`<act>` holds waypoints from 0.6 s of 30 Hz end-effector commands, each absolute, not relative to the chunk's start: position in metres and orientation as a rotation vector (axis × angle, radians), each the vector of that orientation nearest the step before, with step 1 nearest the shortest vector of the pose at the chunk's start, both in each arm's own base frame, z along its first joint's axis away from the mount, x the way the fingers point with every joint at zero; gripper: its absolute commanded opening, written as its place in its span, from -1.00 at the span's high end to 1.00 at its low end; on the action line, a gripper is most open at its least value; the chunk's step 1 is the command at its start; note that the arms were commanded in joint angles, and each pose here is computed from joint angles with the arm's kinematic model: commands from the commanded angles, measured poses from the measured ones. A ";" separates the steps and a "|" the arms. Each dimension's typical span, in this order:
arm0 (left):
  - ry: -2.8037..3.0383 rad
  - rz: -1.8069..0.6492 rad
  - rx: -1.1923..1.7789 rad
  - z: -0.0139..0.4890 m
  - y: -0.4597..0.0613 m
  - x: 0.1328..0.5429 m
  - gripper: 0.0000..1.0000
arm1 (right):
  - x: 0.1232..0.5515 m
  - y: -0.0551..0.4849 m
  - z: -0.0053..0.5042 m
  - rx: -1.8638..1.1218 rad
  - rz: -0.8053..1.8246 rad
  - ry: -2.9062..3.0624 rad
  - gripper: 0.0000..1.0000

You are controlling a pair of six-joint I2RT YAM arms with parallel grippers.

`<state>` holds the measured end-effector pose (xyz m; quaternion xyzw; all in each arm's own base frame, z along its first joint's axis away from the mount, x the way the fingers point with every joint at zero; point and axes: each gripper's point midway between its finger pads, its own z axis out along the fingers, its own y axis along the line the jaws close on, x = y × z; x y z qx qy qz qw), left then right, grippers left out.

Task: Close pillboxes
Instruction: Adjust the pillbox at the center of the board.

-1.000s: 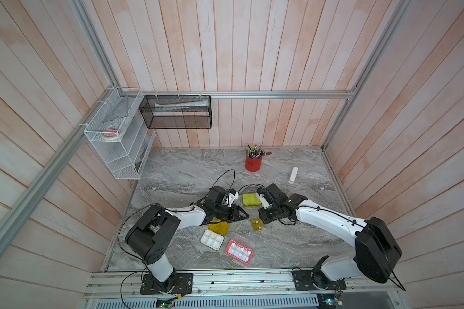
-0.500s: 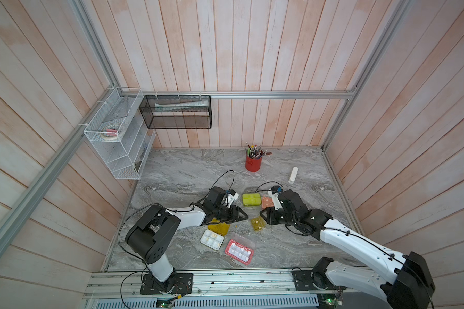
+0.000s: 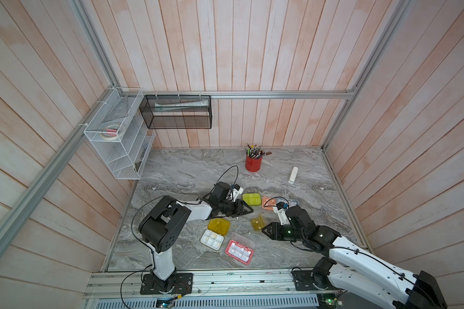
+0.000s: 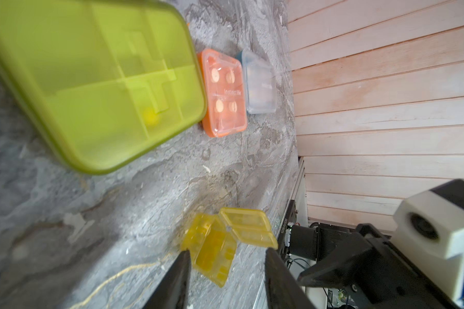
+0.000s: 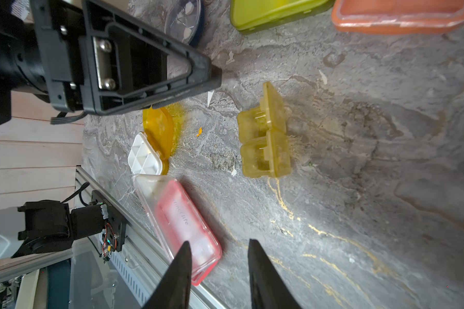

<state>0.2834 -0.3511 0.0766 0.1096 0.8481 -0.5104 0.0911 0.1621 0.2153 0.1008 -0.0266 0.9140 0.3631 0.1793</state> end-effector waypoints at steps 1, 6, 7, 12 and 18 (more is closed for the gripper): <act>2.509 -1.547 0.344 0.074 -0.363 0.288 0.05 | 0.154 0.223 0.093 -0.054 1.124 2.596 0.26; 2.508 -1.569 0.355 0.069 -0.378 0.291 0.05 | 0.152 0.223 0.082 -0.058 1.119 2.614 0.27; 2.507 -1.568 0.359 0.068 -0.380 0.292 0.05 | 0.152 0.222 0.081 -0.058 1.111 2.613 0.27; 2.515 -1.573 0.361 0.063 -0.388 0.291 0.05 | 0.151 0.218 0.077 -0.041 1.098 2.612 0.27; 2.525 -1.580 0.372 0.061 -0.391 0.287 0.05 | 0.154 0.210 0.074 0.012 1.058 2.599 0.28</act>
